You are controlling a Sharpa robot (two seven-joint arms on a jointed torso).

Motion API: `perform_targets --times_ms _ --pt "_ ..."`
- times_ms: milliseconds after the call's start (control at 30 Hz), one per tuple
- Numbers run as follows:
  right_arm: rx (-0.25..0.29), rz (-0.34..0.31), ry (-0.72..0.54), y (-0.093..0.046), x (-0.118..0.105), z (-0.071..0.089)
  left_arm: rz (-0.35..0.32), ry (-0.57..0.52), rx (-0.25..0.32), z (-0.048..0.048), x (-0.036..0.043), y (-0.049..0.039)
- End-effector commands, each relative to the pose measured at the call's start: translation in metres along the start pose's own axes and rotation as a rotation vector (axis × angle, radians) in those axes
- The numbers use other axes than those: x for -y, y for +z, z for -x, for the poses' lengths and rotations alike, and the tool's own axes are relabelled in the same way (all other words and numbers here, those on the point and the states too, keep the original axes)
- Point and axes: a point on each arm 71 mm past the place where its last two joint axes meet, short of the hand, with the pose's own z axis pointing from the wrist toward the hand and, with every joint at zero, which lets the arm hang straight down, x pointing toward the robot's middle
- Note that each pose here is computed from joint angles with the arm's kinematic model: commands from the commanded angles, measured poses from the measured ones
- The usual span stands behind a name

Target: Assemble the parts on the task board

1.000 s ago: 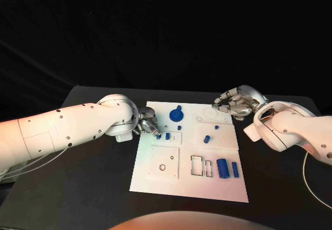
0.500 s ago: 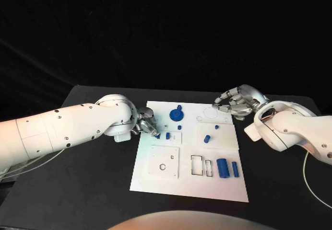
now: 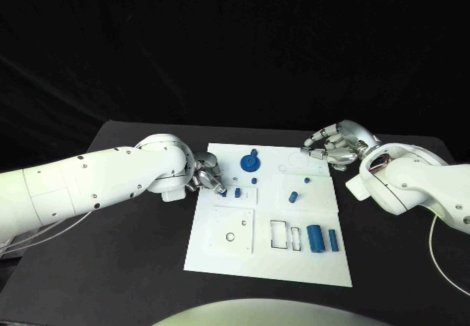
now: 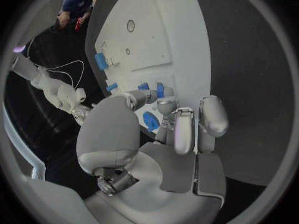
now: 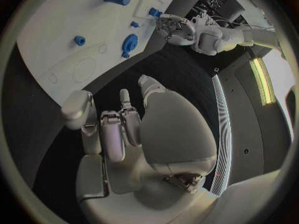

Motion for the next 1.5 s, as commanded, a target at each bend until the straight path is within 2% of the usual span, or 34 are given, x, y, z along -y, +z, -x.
perform_targets --times_ms 33,367,900,1500 --pt "-0.012 0.008 -0.004 0.000 -0.001 -0.001 0.008 0.004 -0.025 -0.0038 0.0006 0.0013" --pt "-0.013 0.008 -0.004 0.000 -0.001 -0.002 -0.007 0.005 -0.045 -0.0062 0.0061 0.0026" --pt "-0.012 0.008 -0.004 0.000 -0.001 -0.002 -0.006 0.019 -0.068 -0.0076 0.0074 0.0037" --pt "-0.011 0.009 -0.004 0.000 -0.001 -0.002 -0.016 -0.028 -0.051 -0.0066 0.0109 0.0051"
